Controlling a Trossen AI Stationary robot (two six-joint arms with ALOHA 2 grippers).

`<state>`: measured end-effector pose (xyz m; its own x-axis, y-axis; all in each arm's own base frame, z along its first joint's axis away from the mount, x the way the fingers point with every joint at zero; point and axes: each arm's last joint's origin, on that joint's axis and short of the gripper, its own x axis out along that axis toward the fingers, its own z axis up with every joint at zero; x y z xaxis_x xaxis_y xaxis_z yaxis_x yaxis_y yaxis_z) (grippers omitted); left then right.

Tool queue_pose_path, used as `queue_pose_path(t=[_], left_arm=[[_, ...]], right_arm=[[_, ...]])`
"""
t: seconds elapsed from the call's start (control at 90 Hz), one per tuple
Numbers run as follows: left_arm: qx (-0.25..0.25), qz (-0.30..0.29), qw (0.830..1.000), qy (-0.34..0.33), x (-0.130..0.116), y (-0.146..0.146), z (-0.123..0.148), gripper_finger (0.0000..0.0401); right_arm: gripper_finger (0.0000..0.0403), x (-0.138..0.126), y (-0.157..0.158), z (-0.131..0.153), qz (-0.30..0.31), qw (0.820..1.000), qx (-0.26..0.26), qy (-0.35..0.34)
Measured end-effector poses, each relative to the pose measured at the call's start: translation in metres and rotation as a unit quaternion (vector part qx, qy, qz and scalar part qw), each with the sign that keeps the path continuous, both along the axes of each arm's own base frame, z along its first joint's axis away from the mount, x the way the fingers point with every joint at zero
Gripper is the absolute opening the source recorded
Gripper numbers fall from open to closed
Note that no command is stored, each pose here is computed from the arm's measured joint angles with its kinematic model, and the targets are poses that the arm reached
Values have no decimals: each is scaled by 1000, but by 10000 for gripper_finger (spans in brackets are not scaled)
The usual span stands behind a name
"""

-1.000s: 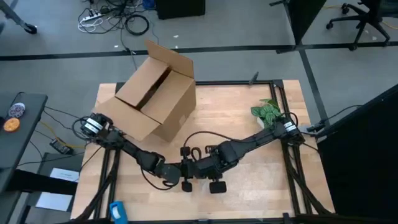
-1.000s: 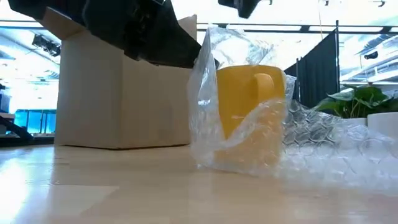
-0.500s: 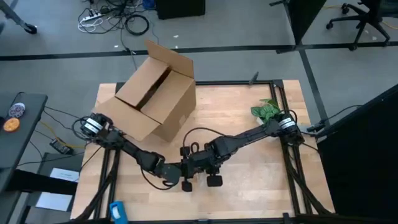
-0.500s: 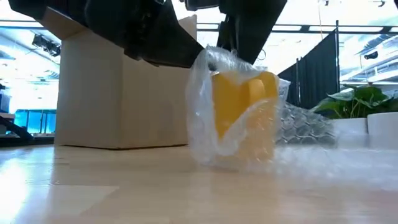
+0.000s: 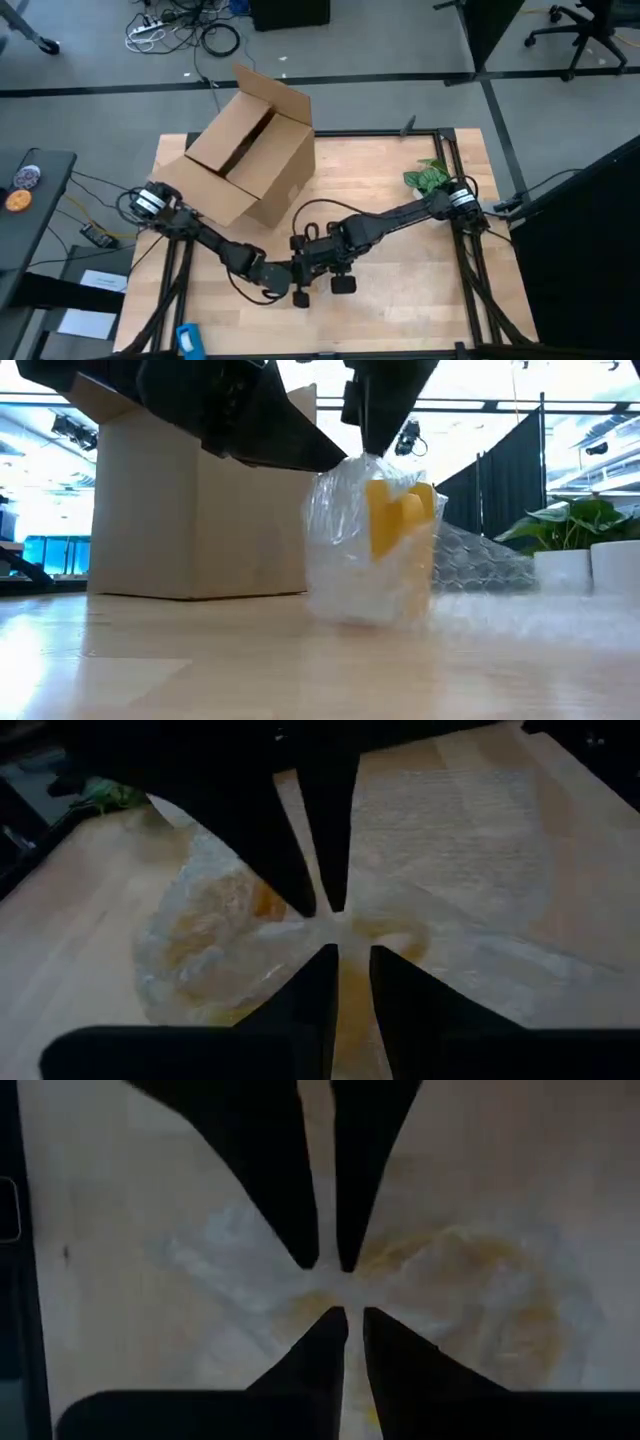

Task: Wrap mug
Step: Wrap the yellow mug with the bubble wrap

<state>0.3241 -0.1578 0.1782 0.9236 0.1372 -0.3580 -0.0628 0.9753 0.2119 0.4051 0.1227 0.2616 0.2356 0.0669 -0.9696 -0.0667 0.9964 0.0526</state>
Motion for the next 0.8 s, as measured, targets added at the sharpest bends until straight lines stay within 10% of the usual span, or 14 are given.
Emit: queue_pose_path(t=[0.522,0.8], left_arm=[[53,-13,997,63,-17,11,16,48],[78,-13,995,59,-17,12,20,48]], right_arm=[[20,-1,-27,-77,-9,999,31,13],[20,-1,-33,-73,-45,998,36,30]])
